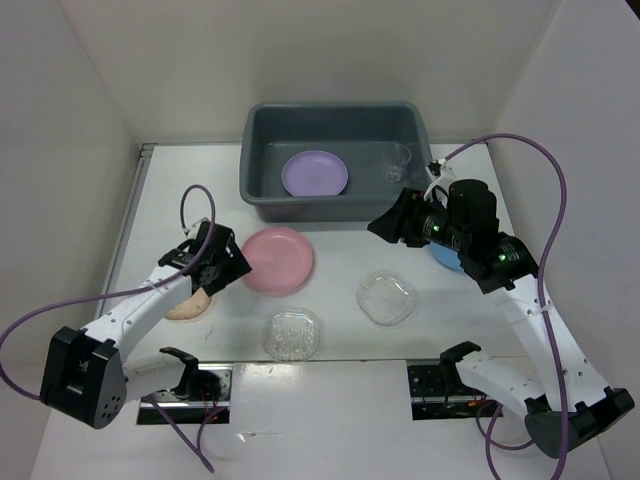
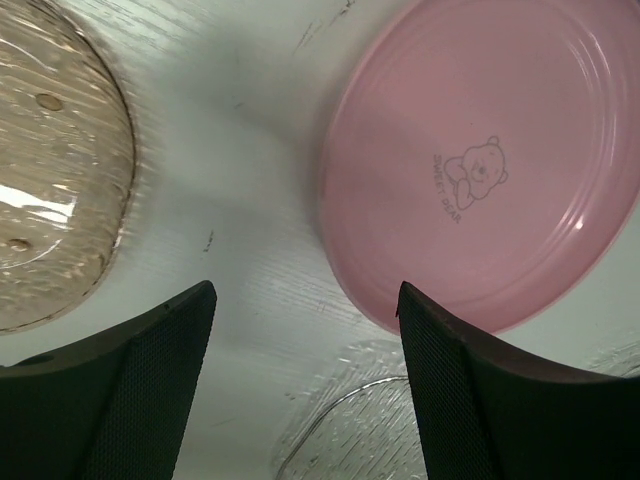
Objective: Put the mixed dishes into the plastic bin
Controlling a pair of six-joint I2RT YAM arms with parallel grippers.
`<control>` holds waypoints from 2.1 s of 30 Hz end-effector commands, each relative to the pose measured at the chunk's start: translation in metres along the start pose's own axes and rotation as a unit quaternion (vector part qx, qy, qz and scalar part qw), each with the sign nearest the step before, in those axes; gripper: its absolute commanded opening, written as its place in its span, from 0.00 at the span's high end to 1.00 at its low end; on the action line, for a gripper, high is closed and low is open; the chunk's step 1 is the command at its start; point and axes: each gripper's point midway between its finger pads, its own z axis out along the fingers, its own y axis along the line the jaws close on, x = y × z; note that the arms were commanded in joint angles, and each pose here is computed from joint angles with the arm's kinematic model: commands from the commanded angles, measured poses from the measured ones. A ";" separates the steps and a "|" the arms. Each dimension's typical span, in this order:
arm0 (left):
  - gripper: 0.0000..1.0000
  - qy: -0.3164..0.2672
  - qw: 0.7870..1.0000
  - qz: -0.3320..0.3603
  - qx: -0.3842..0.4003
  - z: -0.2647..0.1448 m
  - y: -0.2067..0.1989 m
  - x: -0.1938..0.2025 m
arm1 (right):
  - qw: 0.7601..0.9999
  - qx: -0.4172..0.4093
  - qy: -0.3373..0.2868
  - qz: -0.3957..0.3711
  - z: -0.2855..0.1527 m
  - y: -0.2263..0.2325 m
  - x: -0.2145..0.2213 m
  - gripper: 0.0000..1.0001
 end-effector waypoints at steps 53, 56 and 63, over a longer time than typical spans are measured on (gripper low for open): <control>1.00 -0.011 0.999 -0.051 0.004 0.051 -0.014 0.000 | 1.000 -0.016 0.006 -0.005 -0.003 0.008 0.002 0.37; 1.00 -0.005 0.998 -0.049 0.026 0.034 -0.020 0.000 | 1.000 -0.016 0.006 -0.005 -0.003 0.008 0.002 0.37; 1.00 0.003 0.998 -0.021 0.066 0.003 -0.028 -0.001 | 1.000 -0.021 0.008 -0.006 0.003 0.009 0.001 0.37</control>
